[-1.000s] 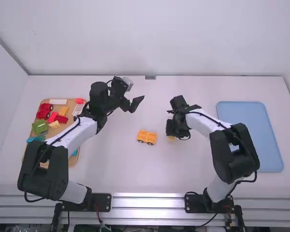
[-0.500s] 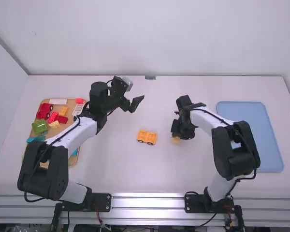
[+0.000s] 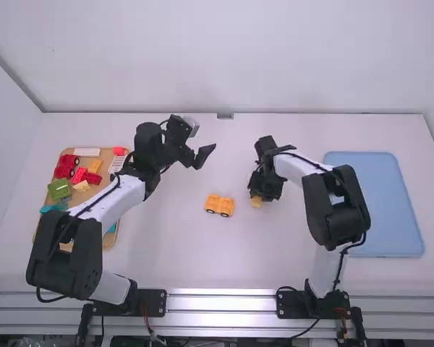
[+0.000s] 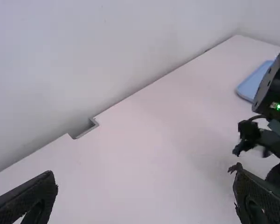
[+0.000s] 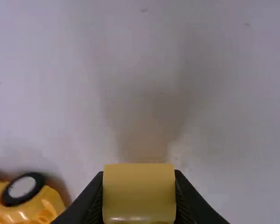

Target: Assemble lego blocks to make yellow taxi

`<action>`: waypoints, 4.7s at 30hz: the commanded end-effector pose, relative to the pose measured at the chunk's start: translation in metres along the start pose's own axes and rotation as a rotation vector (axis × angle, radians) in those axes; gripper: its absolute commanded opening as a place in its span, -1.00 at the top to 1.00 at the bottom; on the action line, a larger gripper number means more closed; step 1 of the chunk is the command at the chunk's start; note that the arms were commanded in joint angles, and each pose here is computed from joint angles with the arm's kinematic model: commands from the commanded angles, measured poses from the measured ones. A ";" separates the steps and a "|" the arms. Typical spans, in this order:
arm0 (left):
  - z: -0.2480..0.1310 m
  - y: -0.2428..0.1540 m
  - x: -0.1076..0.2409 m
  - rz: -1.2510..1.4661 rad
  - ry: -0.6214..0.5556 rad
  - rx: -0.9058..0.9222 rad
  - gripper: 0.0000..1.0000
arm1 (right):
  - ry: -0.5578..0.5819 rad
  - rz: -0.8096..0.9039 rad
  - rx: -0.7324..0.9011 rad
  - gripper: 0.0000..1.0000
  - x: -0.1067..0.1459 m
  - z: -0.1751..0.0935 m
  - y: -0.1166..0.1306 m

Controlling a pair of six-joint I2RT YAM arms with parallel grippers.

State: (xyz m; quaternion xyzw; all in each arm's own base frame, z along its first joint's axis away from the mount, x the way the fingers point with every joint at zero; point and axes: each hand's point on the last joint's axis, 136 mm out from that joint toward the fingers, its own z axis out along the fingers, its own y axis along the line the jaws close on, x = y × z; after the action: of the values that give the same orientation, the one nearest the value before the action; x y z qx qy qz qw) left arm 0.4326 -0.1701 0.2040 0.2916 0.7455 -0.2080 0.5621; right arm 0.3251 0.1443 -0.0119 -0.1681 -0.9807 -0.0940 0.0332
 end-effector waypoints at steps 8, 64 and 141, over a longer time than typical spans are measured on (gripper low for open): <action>0.000 -0.002 0.003 0.006 0.005 0.001 -0.98 | 0.090 0.586 0.030 1.00 0.012 -0.005 -0.012; 0.000 -0.003 0.010 -0.010 0.034 0.006 -0.98 | 0.124 0.950 -0.066 -0.98 0.008 -0.019 -0.011; -0.024 -0.114 0.154 0.377 0.017 0.805 -0.98 | -0.538 -1.788 -0.867 0.13 0.026 0.016 -0.012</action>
State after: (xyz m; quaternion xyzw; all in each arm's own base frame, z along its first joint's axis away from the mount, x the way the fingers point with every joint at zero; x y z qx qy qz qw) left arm 0.3138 -0.2056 0.0661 0.6206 0.5390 -0.3665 0.4359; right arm 0.2945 0.1438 -0.0261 0.6015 -0.6203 -0.3894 -0.3190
